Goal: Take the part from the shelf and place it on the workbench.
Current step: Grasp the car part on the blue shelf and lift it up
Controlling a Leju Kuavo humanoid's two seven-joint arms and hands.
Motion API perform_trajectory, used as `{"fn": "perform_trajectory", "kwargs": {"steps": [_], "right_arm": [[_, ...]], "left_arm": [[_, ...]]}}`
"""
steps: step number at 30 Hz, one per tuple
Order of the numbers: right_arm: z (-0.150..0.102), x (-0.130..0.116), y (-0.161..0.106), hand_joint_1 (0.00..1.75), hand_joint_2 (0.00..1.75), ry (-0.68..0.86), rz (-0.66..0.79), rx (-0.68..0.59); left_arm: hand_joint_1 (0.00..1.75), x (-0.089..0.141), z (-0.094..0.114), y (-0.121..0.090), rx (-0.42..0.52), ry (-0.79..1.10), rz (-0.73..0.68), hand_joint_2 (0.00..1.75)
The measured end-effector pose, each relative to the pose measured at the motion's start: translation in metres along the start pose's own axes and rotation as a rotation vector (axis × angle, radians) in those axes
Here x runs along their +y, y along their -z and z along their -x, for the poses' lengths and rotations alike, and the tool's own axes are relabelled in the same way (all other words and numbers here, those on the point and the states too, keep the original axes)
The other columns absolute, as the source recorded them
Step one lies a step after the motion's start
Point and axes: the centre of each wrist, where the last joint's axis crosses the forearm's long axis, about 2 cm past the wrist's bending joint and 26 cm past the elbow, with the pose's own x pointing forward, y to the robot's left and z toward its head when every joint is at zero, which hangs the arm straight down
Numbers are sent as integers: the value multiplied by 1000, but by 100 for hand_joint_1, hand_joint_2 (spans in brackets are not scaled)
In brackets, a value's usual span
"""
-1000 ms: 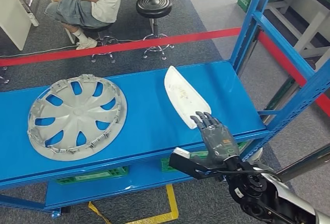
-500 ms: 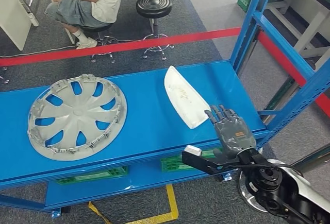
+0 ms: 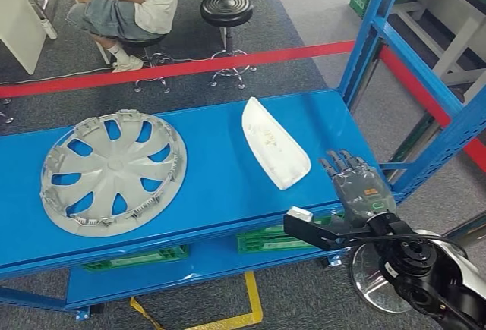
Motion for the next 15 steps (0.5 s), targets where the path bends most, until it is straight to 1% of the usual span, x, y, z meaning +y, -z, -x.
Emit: {"fn": "perform_trajectory", "kwargs": {"steps": [15], "right_arm": [[4,12,2,0,175,60,-66,-2]], "left_arm": [[0,5,-3,1,-19,-11,-12,0]]}}
